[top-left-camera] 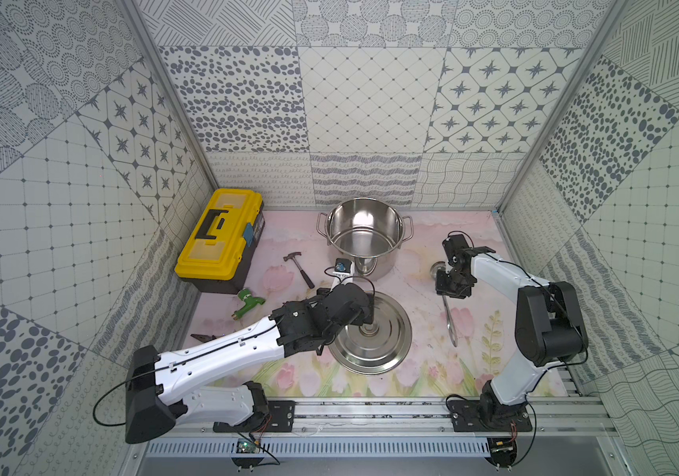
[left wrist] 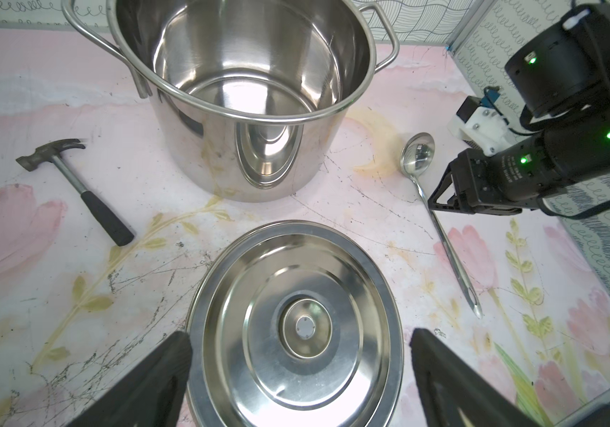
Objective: Stir the soup with a spoon
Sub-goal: Pick up the spoon from the center of the board.
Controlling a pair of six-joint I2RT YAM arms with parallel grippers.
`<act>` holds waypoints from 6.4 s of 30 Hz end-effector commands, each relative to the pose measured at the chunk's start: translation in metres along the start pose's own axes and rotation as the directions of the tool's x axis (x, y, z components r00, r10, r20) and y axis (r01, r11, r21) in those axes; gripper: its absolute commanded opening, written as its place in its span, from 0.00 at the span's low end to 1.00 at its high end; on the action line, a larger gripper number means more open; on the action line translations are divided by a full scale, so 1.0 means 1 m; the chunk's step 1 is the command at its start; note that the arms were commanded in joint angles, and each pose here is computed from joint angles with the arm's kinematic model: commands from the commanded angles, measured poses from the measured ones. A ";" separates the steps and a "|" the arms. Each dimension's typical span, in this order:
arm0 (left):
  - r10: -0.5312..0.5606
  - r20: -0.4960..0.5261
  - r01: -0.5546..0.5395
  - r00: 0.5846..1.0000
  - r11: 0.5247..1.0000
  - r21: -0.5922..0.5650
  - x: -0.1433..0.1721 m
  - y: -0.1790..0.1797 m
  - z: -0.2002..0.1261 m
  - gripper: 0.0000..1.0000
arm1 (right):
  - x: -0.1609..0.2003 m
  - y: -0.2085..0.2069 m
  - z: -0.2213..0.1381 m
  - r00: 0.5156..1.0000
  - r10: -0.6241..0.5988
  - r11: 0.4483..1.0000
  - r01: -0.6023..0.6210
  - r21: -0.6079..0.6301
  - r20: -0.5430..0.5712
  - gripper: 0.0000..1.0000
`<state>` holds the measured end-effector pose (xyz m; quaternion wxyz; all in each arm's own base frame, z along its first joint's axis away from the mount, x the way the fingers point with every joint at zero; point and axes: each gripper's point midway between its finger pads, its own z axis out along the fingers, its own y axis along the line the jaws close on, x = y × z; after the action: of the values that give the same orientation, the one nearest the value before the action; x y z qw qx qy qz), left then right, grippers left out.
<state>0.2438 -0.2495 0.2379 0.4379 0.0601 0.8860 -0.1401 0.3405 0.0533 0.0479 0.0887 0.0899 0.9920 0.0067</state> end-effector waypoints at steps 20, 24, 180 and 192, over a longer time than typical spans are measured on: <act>-0.012 0.000 0.012 1.000 0.999 -0.038 -0.011 0.014 -0.002 0.97 | 0.008 -0.010 0.039 0.992 -0.067 0.996 0.073 0.050 -0.106 0.30; -0.015 0.004 0.015 1.000 0.999 -0.035 -0.013 0.012 -0.001 0.97 | 0.017 -0.008 0.046 0.990 -0.071 0.995 0.079 0.061 -0.125 0.23; -0.794 -0.295 0.599 0.532 0.107 0.793 -0.203 -0.089 -0.041 0.00 | 0.078 0.185 -0.376 0.922 0.328 0.196 0.145 -0.970 0.204 0.35; -0.807 -0.296 0.602 0.511 0.090 0.793 -0.201 -0.084 -0.041 0.00 | 0.079 0.186 -0.376 0.926 0.328 0.188 0.127 -0.974 0.185 0.27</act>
<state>0.3199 -0.3238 0.4074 0.2979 -0.2036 0.6097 -0.7058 0.2315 0.2511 0.4006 0.2922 0.0828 0.7311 0.6109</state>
